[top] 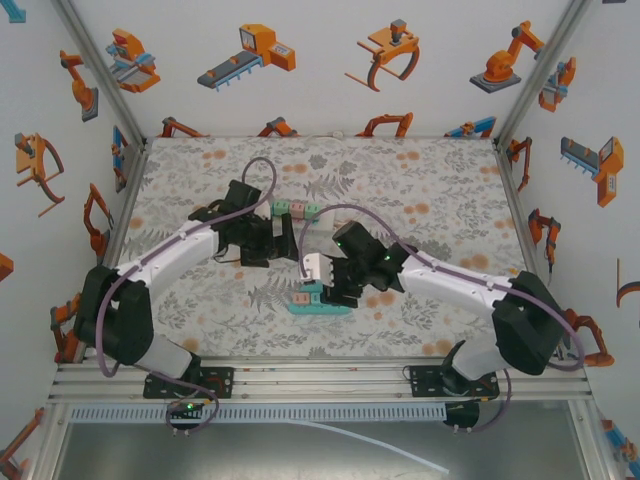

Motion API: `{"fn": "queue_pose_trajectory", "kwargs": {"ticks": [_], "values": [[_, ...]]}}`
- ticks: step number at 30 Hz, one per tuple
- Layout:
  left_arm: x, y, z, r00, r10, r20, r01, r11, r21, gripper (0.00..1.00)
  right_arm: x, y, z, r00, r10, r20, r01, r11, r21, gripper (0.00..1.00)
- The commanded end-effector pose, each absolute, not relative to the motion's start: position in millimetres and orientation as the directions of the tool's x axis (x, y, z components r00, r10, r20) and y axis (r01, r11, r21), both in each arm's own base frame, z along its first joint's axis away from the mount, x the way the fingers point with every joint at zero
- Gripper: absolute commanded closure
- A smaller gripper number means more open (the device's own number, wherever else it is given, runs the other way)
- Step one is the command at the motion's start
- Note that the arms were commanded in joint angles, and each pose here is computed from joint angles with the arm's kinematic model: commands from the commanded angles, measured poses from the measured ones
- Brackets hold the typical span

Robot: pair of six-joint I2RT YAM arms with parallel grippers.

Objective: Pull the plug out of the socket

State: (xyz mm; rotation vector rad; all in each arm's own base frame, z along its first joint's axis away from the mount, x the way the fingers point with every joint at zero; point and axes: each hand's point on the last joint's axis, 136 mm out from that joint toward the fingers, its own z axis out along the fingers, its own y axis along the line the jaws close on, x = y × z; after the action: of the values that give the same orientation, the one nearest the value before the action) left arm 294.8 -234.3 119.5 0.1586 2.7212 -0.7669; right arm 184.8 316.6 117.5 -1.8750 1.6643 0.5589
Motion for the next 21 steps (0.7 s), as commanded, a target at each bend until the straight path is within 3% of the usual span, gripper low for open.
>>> {"fn": "queue_pose_trajectory", "kwargs": {"ticks": [1,6,14,21], "values": [[300.3,-259.4,132.4,-0.925,0.097,-0.368,0.297,0.788,-0.539,0.0,186.1,309.9,151.5,0.176,-0.694,-0.698,-0.979,-0.051,-0.196,0.41],[292.8,-290.6,126.4,-0.905,0.206,-0.372,0.4,0.71,-0.579,0.04,166.7,297.0,148.7,0.22,-0.657,-0.721,-0.973,-0.101,-0.205,0.42],[288.6,-304.3,94.9,-0.911,0.266,-0.316,0.409,0.684,-0.603,0.27,167.1,305.4,126.7,0.234,-0.649,-0.724,-0.972,-0.144,-0.186,0.45],[274.1,-307.7,67.5,-0.929,0.294,-0.223,0.367,0.684,-0.631,0.32,170.8,315.1,109.6,0.223,-0.651,-0.726,-0.975,-0.162,-0.154,0.57]]}}
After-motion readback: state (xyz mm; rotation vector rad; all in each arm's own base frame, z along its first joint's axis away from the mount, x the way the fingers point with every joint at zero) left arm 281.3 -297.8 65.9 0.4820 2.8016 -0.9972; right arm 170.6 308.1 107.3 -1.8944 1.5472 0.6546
